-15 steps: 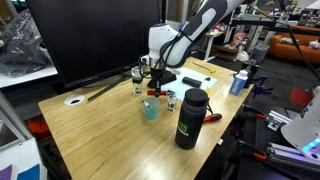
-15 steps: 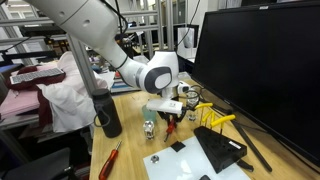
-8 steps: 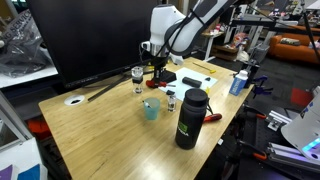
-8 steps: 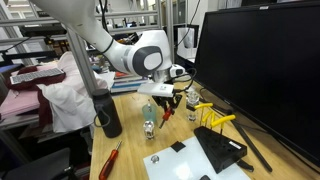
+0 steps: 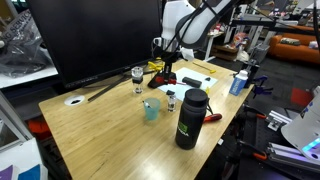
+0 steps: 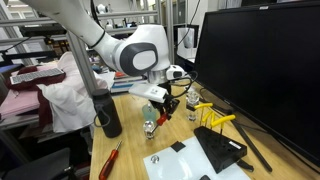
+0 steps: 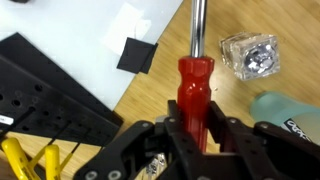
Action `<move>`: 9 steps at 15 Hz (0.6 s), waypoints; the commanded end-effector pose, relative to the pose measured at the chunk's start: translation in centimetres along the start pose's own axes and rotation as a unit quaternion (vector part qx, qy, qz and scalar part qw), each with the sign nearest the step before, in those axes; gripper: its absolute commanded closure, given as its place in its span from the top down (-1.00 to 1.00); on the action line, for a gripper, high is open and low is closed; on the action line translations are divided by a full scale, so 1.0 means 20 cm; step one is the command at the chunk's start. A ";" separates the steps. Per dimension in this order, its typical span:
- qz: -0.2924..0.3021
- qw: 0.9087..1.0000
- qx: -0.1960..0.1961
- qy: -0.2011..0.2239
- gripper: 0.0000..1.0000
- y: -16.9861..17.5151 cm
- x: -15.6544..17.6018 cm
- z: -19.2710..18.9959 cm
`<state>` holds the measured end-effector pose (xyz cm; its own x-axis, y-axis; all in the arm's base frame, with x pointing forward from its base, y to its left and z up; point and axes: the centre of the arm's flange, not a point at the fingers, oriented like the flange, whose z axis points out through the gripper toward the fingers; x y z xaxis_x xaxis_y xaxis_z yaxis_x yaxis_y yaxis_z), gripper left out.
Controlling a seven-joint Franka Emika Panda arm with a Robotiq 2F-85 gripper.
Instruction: Move the screw driver slightly to the right
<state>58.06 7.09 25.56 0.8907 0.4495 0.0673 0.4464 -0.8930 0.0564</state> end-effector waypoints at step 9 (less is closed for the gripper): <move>0.280 0.959 0.015 0.047 -0.84 0.21 -0.48 0.14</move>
<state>52.98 -0.11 22.99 0.9913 0.0063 0.1312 0.0143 -0.9981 -0.0599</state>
